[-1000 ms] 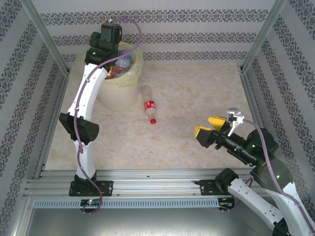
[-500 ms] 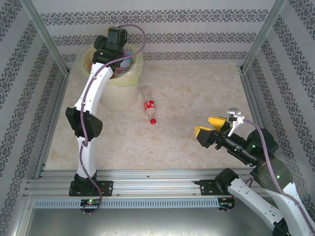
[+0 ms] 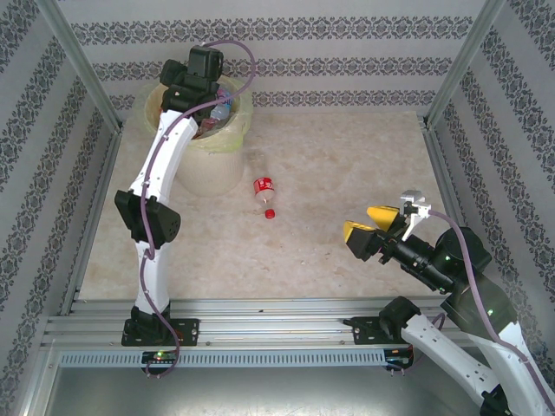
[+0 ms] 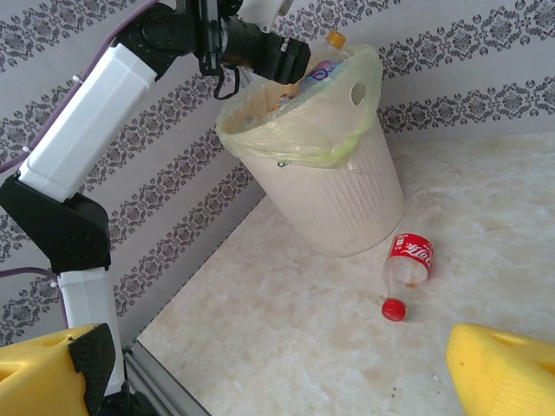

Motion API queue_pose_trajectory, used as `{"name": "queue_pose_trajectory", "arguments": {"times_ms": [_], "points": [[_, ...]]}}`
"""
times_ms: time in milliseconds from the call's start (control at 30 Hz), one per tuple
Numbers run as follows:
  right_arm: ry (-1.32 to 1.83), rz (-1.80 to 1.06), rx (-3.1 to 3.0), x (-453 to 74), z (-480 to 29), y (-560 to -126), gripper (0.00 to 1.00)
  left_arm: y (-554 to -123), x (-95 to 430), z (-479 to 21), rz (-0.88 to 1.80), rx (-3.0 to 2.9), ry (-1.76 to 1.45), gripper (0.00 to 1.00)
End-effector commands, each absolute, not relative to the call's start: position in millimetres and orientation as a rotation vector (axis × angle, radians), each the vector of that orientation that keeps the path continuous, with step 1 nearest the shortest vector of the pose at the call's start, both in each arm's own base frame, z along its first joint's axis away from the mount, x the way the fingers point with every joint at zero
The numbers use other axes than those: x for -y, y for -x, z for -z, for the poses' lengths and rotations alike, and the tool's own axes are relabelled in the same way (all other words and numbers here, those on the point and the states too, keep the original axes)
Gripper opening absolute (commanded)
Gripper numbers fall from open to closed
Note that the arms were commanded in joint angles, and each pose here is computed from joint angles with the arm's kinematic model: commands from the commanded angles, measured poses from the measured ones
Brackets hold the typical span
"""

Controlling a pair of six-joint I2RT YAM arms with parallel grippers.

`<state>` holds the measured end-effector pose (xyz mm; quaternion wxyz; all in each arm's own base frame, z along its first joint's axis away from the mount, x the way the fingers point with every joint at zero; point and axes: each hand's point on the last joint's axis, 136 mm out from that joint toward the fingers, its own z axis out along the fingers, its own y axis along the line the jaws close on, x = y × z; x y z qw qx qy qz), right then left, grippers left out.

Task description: Put the plastic bottles in the bin

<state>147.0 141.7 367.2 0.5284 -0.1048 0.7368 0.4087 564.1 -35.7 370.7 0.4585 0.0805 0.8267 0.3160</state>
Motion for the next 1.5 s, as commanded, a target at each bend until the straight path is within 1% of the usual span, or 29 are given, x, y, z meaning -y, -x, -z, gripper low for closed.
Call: {"name": "queue_pose_trajectory", "arguments": {"times_ms": [0,200,300,467,700,1067,1233,1467], "points": [[0.245,-0.995,-1.739,-143,-373,-147,0.98,-536,30,-416,-0.661,-1.989,-0.100,0.91],[0.242,-1.000,-1.742,-144,-372,-149,0.98,-511,43,-437,-0.445,-1.986,-0.061,0.96],[0.240,-1.000,-1.753,-146,-369,-150,0.98,-496,56,-437,-0.306,-2.019,-0.062,1.00],[0.230,-0.997,-1.783,-148,-364,-154,0.98,-465,86,-426,-0.093,-2.070,-0.103,1.00],[0.212,-0.940,-1.889,-151,-345,-166,0.97,-409,140,-414,0.255,-2.013,-0.186,1.00],[0.063,-0.861,-2.064,-156,-293,-199,0.95,-346,199,-351,0.781,-1.921,-0.310,1.00],[0.004,-0.851,-2.126,-163,-271,-213,0.94,-336,215,-305,0.918,-1.973,-0.281,1.00],[0.015,-0.861,-2.211,-186,-239,-231,0.92,-337,229,-285,1.014,-2.044,-0.247,1.00]]}}
